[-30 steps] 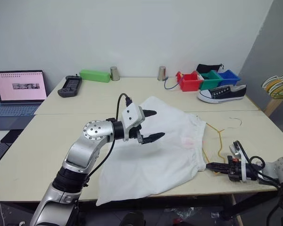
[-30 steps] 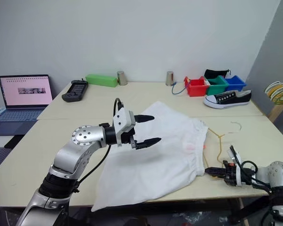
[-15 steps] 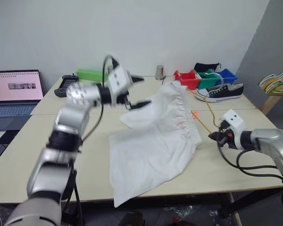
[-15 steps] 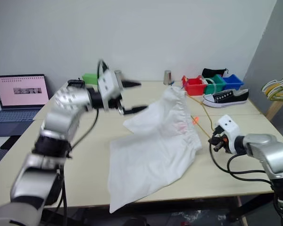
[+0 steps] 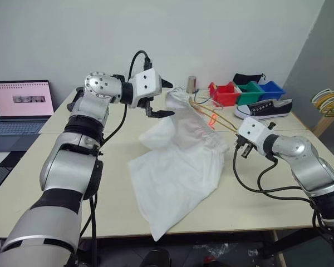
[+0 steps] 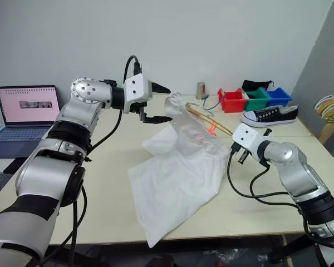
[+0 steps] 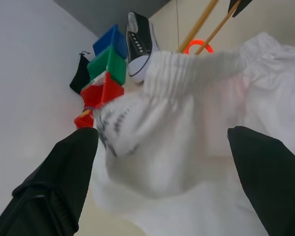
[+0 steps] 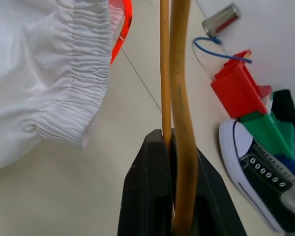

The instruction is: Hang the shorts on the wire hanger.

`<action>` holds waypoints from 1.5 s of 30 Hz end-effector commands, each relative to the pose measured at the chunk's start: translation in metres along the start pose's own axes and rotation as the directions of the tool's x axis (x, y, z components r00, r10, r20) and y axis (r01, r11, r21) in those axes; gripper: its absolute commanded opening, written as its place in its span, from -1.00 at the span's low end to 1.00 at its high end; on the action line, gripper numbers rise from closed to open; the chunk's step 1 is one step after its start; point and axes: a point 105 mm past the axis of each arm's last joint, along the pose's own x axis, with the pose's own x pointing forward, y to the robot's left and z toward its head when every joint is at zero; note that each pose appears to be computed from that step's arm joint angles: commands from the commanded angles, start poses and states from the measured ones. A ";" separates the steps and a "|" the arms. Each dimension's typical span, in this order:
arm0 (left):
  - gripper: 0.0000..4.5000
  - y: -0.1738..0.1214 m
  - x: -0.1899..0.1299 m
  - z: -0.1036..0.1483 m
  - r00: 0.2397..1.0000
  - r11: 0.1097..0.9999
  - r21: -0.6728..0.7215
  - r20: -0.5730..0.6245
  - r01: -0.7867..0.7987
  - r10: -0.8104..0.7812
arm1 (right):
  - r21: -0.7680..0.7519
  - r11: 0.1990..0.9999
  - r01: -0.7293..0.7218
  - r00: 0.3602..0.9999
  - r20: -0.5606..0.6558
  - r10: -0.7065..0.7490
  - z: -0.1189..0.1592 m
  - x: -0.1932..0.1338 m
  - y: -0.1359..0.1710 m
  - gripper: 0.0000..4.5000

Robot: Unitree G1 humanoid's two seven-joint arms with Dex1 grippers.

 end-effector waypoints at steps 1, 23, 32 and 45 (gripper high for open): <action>0.99 0.007 0.000 0.011 1.000 0.996 0.086 -0.005 0.006 -0.006 | -0.102 0.993 0.055 0.996 0.071 -0.047 0.026 -0.006 -0.011 -1.00; 0.39 -0.014 0.005 -0.037 0.958 0.967 0.235 -0.285 0.103 -0.032 | -0.346 0.932 0.111 0.977 0.208 -0.039 0.085 -0.016 0.001 -1.00; -0.51 -0.016 0.008 -0.036 0.963 0.967 0.239 -0.268 0.093 -0.026 | -0.301 0.953 0.043 0.983 0.181 0.013 0.083 -0.019 0.008 -1.00; -0.98 -0.024 0.009 -0.044 0.961 0.968 0.229 -0.274 0.102 -0.037 | -0.201 0.970 -0.136 0.977 0.134 0.165 0.073 -0.030 0.026 -0.41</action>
